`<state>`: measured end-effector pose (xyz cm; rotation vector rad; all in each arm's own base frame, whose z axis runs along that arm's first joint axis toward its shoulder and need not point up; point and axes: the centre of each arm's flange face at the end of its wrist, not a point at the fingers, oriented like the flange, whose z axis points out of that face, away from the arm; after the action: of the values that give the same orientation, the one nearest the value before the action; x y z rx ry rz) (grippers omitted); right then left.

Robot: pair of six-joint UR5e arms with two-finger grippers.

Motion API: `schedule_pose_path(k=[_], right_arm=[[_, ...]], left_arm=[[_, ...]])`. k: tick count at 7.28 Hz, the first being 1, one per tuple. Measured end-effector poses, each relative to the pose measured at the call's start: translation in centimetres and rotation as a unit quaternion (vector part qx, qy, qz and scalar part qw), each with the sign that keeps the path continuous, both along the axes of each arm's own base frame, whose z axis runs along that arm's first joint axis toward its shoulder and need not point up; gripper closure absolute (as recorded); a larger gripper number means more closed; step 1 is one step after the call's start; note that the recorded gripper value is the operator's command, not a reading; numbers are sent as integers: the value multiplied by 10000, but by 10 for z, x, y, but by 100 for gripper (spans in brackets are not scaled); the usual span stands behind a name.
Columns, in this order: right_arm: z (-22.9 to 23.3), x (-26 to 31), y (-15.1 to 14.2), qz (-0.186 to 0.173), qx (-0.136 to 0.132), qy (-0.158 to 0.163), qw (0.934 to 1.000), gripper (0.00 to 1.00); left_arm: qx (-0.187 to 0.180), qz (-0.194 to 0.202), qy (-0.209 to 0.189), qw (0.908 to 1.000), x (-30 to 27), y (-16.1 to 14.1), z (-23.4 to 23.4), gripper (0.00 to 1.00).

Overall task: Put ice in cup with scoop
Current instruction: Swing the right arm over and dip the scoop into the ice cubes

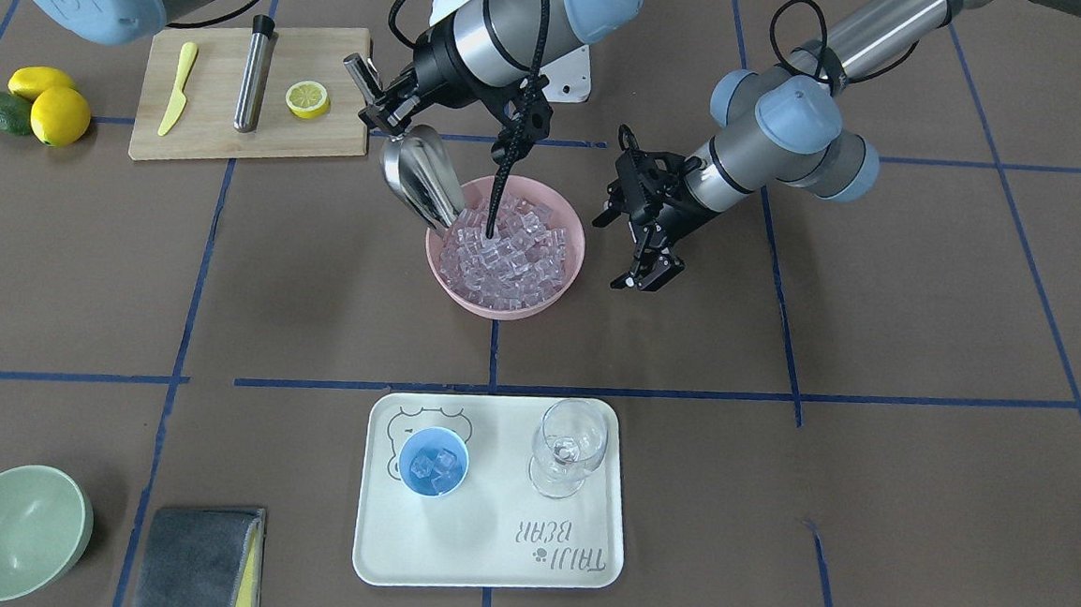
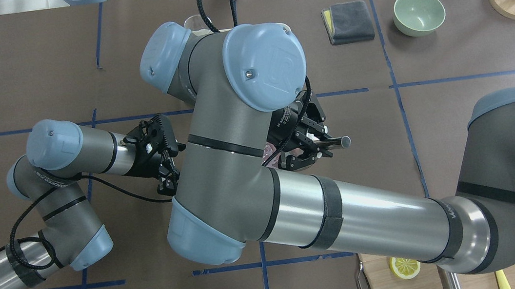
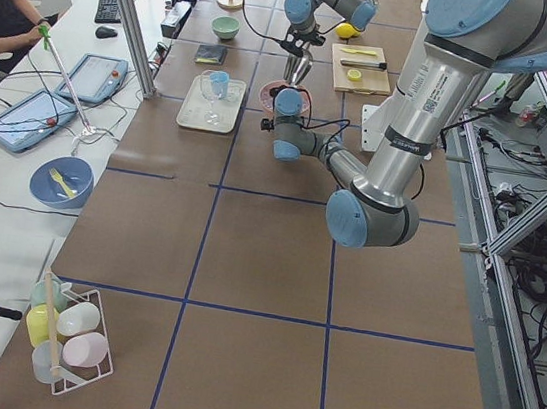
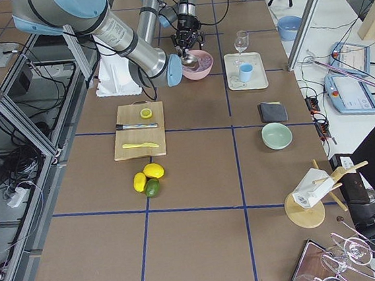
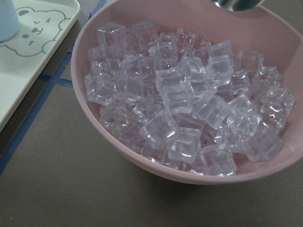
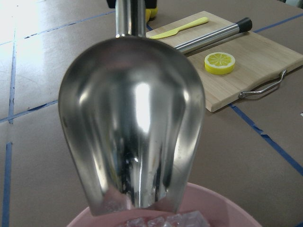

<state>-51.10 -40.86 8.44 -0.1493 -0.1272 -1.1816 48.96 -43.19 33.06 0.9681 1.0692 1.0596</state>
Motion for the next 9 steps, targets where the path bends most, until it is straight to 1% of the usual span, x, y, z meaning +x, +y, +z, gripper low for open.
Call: schedule_pose_path(k=[2, 4, 7, 9], right_arm=[[5, -15, 6, -167, -36, 95, 9998, 100], [10, -31, 1, -261, -17, 162, 9995, 100], [19, -46, -5, -285, 15, 136, 9995, 100], [26, -53, -7, -298, 63, -3, 9995, 100]], left_arm=[[-3, -3, -5, 10000, 0, 0, 1, 0], [-3, -4, -7, 10000, 0, 0, 1, 0], [-1, -4, -4, 10000, 0, 0, 1, 0], [0, -4, -2, 10000, 0, 0, 1, 0]])
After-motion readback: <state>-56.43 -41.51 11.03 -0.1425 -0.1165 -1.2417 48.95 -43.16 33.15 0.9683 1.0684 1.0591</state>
